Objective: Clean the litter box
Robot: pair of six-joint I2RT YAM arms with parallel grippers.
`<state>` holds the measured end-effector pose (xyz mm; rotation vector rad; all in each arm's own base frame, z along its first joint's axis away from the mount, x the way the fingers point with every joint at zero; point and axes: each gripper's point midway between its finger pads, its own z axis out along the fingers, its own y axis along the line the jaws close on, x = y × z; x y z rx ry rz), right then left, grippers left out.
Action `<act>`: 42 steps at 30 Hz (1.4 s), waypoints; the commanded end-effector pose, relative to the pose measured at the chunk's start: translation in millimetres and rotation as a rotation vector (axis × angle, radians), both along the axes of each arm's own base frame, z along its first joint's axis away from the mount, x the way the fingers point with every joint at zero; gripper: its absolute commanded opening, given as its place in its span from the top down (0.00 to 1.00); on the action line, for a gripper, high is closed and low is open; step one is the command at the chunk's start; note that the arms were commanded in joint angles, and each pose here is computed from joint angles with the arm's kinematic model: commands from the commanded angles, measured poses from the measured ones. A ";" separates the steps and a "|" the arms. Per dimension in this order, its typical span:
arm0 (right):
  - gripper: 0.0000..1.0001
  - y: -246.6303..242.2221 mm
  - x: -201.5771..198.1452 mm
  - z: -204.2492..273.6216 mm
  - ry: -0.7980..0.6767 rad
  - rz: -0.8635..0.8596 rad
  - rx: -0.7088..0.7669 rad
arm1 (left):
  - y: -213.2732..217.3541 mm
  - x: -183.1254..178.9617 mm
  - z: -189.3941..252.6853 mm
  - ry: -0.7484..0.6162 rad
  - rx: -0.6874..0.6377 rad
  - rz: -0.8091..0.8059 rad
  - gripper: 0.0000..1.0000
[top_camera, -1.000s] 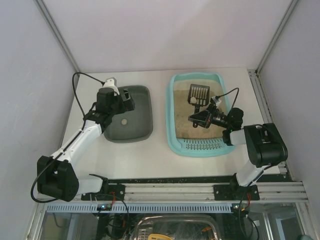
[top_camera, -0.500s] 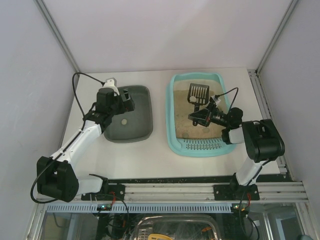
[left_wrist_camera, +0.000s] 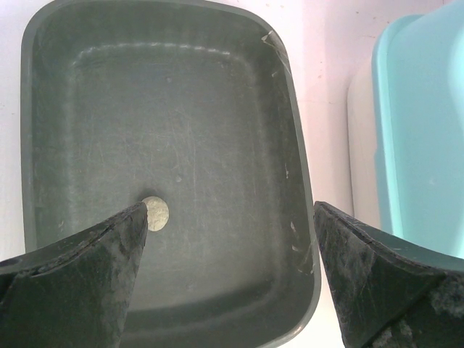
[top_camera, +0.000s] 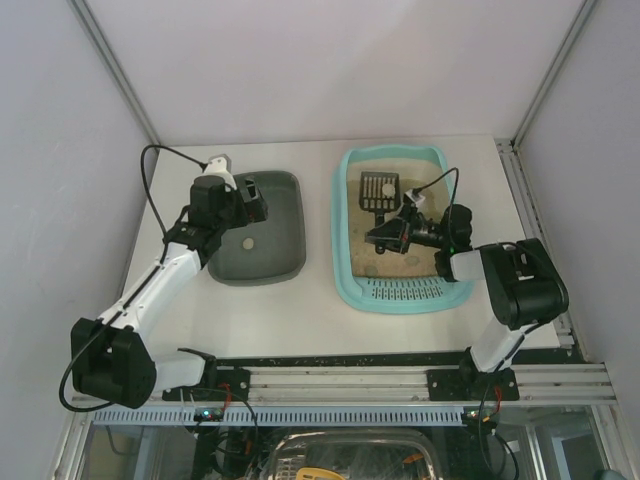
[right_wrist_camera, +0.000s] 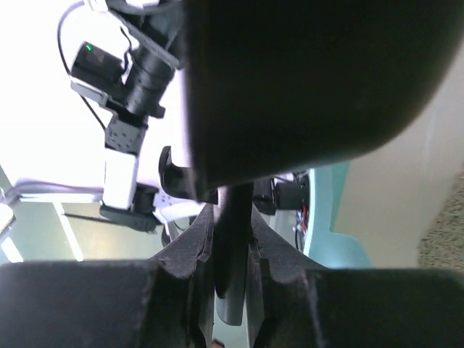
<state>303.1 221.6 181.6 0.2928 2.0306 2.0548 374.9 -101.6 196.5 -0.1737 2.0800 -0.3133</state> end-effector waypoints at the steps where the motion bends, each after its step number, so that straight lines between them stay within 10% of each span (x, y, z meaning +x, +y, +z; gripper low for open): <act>1: 1.00 19.3 -13.9 16.2 -0.127 0.083 -0.057 | 9.4 2.5 9.6 -0.048 0.037 0.007 0.00; 11: 1.00 48.2 -40.3 10.5 -0.192 0.171 -0.271 | 76.3 18.8 24.8 0.100 0.213 0.027 0.00; 22: 1.00 103.0 -53.5 -2.0 -0.379 0.385 -0.690 | 124.9 28.9 49.4 0.199 0.107 0.063 0.00; 34: 1.00 127.9 -2.7 -31.9 -0.743 0.394 -1.516 | 136.1 15.7 30.7 0.242 0.113 0.082 0.00; 42: 1.00 126.8 10.5 -30.3 -0.845 0.264 -1.758 | 133.1 11.2 29.7 0.218 0.091 0.088 0.00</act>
